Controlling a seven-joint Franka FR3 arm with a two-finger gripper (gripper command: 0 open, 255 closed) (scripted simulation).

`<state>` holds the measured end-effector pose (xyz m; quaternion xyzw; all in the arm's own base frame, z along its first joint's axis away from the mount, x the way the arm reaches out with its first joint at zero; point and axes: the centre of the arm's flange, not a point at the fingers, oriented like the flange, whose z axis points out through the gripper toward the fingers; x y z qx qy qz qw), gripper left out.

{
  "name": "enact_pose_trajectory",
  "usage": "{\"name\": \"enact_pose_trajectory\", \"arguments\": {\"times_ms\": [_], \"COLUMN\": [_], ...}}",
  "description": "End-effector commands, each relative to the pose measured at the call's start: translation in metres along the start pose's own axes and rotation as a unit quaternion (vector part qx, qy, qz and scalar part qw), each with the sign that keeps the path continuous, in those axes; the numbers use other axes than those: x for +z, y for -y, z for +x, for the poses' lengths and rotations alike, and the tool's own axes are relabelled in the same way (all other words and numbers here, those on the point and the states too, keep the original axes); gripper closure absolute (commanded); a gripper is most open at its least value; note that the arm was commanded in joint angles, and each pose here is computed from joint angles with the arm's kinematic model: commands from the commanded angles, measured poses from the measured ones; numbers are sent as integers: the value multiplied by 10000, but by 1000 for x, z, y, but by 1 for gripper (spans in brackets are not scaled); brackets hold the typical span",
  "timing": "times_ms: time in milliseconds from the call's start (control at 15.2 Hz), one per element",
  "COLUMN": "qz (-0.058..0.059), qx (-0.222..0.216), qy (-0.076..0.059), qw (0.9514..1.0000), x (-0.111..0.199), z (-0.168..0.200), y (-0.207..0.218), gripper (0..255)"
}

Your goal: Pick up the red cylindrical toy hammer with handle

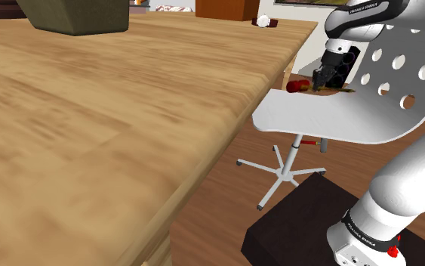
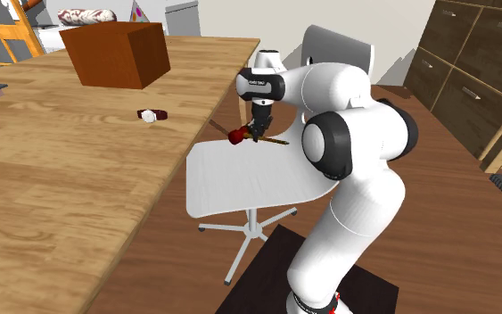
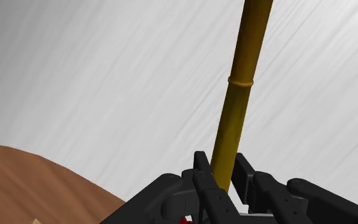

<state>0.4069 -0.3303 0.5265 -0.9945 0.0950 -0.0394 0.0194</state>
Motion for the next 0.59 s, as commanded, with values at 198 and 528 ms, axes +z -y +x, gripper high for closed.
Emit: {"name": "enact_pose_trajectory", "arguments": {"times_ms": [198, 528], "qz": [0, 0], "qx": [0, 0], "qy": [0, 0], "qw": [10000, 10000], "x": [-28, -45], "z": [1, 2], "y": [2, 3], "gripper": [255, 255]}}
